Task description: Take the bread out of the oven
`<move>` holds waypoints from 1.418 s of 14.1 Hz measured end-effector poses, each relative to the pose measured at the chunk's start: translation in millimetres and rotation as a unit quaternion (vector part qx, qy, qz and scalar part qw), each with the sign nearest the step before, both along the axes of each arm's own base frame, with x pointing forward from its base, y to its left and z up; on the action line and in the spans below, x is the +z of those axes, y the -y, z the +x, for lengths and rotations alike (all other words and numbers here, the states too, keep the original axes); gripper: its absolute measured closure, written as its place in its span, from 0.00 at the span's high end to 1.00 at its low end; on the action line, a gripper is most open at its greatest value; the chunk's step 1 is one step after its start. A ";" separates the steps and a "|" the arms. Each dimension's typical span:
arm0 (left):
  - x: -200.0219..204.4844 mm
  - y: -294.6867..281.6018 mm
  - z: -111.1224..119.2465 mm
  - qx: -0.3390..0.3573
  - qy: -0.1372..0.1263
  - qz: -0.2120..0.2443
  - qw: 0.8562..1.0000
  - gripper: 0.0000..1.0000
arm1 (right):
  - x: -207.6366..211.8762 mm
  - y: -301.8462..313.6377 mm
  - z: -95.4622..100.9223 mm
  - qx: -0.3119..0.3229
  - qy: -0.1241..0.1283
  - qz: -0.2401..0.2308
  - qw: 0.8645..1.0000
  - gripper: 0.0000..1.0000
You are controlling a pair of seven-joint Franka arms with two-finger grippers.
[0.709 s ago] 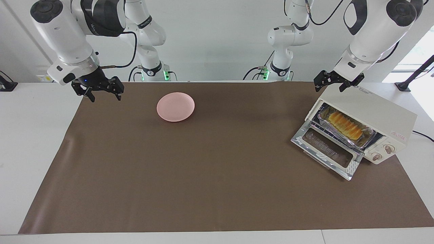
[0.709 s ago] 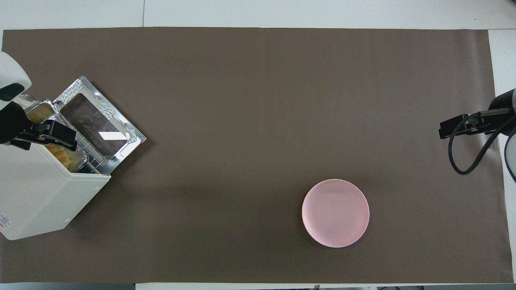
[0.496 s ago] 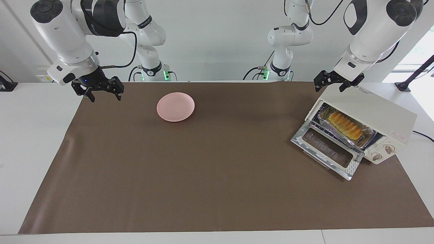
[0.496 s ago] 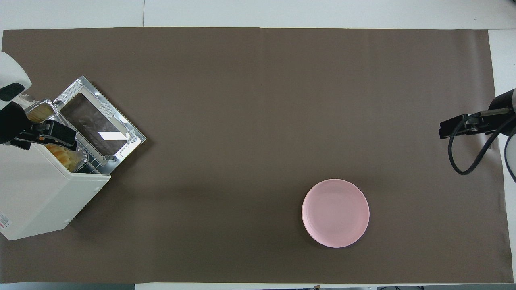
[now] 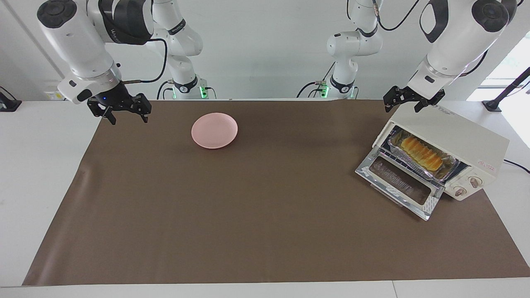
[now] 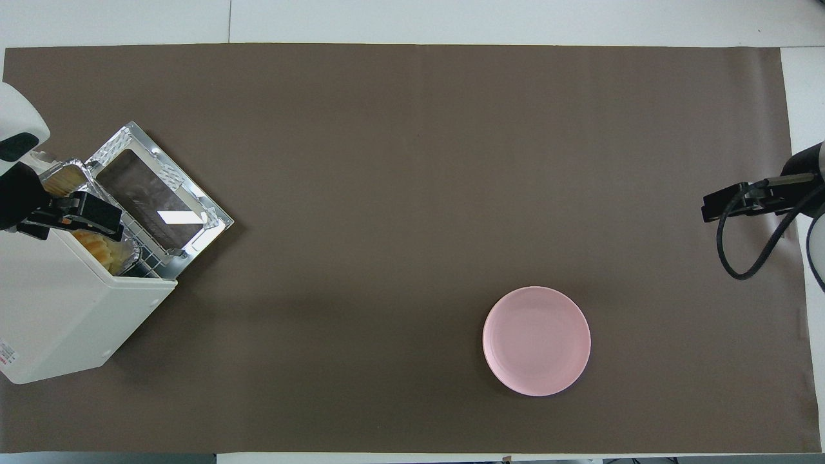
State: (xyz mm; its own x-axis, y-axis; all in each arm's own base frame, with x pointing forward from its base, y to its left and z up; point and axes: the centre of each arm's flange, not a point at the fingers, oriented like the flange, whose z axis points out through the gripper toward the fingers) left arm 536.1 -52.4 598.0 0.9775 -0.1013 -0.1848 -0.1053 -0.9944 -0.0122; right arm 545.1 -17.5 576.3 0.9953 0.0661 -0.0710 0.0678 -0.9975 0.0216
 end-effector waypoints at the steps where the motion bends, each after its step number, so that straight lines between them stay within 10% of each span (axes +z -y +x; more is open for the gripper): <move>1: 0.0 -0.9 0.1 0.001 0.000 0.000 1.000 1.00 | 0.0 0.0 0.0 0.000 0.000 0.000 1.000 1.00; 14: 7.5 -6.8 11.6 0.028 0.053 0.004 0.998 1.00 | 0.0 0.0 0.0 0.000 0.000 0.000 1.000 1.00; 20: -71.1 20.5 72.6 0.194 0.042 0.060 0.978 1.00 | 0.0 0.0 0.0 0.000 0.000 0.000 1.000 1.00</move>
